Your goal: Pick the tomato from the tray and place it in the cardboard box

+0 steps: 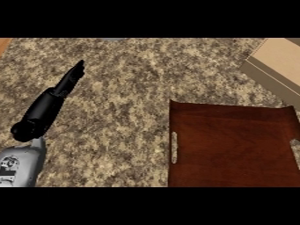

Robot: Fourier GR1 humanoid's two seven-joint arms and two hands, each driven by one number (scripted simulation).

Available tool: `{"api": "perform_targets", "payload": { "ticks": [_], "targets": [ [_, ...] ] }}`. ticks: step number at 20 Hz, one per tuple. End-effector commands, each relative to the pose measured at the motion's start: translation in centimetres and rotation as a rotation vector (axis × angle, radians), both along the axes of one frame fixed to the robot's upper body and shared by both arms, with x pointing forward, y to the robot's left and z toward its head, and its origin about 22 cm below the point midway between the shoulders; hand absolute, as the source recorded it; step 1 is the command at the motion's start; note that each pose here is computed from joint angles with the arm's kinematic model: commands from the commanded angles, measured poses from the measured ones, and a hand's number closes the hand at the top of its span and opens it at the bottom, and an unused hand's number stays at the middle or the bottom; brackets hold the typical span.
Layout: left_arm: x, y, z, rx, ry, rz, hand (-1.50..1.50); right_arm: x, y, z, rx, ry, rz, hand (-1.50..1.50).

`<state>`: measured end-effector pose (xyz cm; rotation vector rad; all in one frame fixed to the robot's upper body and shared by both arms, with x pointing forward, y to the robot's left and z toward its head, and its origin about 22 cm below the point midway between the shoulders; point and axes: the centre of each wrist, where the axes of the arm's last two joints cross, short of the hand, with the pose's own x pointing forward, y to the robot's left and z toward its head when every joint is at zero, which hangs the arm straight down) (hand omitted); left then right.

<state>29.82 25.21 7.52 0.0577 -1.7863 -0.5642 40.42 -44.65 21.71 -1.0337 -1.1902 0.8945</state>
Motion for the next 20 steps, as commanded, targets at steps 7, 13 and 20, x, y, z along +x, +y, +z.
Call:
{"api": "perform_targets", "payload": {
  "ticks": [7, 13, 20],
  "targets": [
    [0.6, -1.6, 0.0, 0.001, 0.008, 0.003, 0.00, -2.3, -4.0, -3.1, 0.030, 0.291, 0.122, -1.50],
    [0.6, -0.1, -0.4, 0.005, -0.002, 0.005, 0.00, -1.7, -3.7, -0.4, 0.233, 0.030, 0.249, -1.50],
    [0.0, 0.5, -0.4, -0.007, 0.000, 0.008, 0.00, -2.9, -5.4, -1.3, 0.912, -0.336, 0.153, -1.50]
  ]
}}
